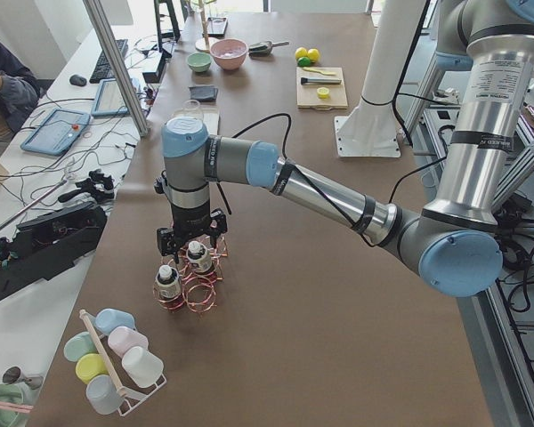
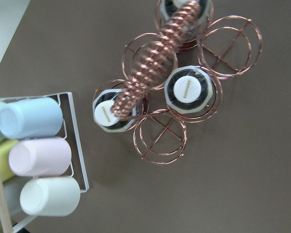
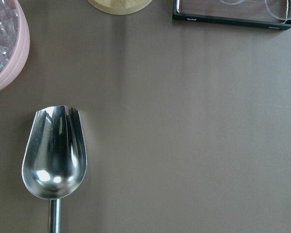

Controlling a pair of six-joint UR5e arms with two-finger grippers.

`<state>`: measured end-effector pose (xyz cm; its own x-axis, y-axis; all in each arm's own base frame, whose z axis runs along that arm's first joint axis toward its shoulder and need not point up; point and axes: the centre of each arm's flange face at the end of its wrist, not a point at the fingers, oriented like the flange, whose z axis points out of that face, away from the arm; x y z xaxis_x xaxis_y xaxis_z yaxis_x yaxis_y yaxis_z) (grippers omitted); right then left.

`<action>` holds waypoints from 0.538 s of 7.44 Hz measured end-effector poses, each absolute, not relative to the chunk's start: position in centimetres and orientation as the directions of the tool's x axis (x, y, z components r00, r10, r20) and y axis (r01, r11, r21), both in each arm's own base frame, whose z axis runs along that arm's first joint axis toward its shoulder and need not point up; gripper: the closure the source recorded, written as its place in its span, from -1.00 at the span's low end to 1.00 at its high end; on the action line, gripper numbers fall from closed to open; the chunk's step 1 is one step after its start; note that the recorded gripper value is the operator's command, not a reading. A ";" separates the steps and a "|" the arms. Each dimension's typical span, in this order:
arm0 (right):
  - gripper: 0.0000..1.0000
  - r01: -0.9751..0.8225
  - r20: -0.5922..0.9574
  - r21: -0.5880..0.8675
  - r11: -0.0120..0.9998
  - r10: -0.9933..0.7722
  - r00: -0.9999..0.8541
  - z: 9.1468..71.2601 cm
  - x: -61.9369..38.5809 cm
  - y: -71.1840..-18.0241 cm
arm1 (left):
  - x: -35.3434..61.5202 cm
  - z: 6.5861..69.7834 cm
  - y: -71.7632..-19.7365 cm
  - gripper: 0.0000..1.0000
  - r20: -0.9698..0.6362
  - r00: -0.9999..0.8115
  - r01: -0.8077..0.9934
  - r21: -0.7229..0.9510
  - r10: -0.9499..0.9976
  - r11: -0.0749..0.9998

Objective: Take tea from basket to plate

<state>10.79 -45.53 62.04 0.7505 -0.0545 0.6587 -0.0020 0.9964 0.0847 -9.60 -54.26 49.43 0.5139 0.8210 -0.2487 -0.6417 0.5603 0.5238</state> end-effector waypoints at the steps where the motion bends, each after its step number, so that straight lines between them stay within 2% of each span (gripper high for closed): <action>1: -1.00 -0.004 0.665 0.075 0.997 -0.047 0.745 62.0 10.8 -45.3 | -8.8 49.7 -54.5 -0.92 -0.212 0.427 -0.677 0.570 0.879 0.466; 4: -1.00 -0.001 0.666 0.036 0.999 -0.024 0.746 60.8 10.6 -44.8 | -6.1 49.9 -57.0 -0.91 -0.133 0.215 -0.679 0.691 0.967 0.246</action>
